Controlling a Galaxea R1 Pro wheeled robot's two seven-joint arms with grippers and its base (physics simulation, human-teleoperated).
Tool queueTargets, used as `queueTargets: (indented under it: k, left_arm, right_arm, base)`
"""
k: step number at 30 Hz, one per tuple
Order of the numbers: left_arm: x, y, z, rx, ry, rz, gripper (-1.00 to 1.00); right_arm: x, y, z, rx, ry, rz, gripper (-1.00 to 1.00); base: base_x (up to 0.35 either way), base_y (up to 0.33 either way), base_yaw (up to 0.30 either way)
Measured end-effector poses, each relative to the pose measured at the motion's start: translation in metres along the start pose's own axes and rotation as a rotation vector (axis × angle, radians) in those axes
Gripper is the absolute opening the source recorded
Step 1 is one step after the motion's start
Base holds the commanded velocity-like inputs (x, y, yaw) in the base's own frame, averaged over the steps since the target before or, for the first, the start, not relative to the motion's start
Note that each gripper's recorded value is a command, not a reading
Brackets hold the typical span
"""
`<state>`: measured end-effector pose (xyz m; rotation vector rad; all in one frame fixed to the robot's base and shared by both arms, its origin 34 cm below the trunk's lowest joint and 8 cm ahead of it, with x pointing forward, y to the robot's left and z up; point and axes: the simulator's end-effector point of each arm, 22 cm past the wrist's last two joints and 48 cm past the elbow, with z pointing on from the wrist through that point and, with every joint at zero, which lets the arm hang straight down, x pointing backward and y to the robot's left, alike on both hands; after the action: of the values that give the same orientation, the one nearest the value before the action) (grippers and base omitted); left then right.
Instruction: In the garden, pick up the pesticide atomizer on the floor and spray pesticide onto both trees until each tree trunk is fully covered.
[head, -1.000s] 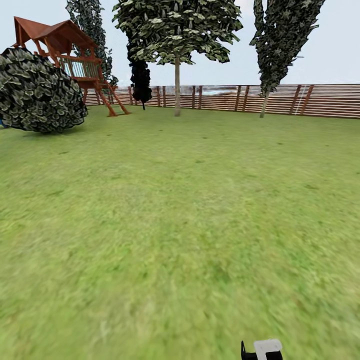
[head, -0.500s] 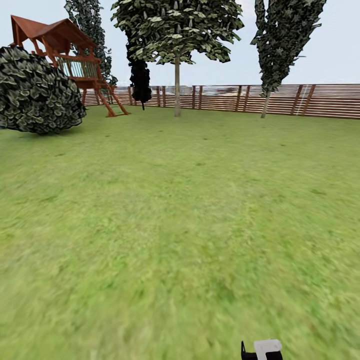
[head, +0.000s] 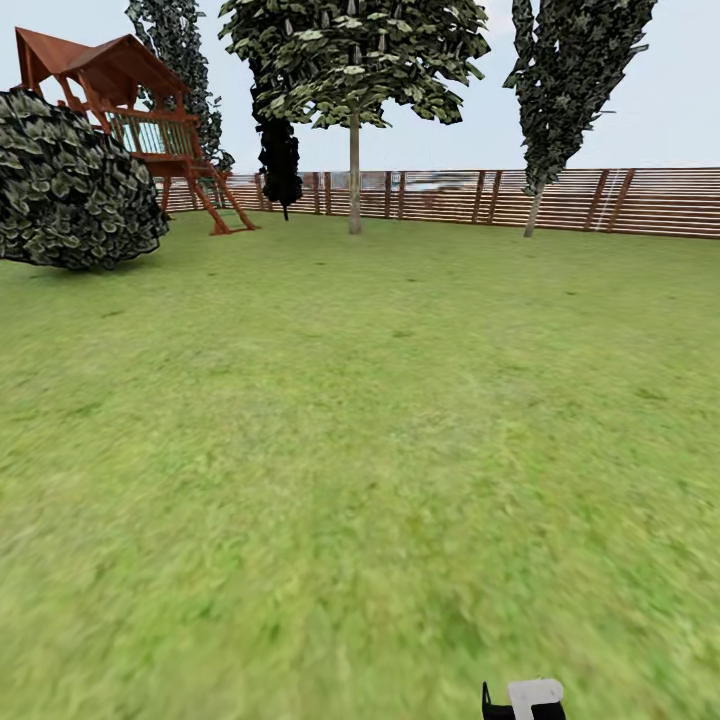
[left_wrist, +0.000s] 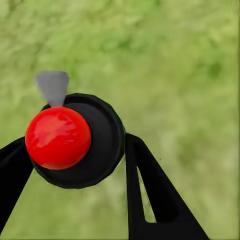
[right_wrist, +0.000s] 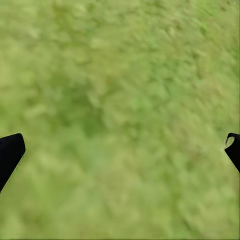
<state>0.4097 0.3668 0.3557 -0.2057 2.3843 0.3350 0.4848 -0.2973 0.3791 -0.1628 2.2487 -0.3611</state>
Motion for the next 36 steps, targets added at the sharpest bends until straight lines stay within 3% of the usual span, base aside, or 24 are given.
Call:
queueTargets:
  k: [36]
  left_arm:
    - [0.0000, -0.0008, -0.0001, 0.002, 0.000, 0.003, -1.00]
  right_arm:
    - [0.0000, 0.0000, 0.0000, 0.000, 0.000, 0.000, 1.00]
  base:
    - [0.338, 0.000, 0.000]
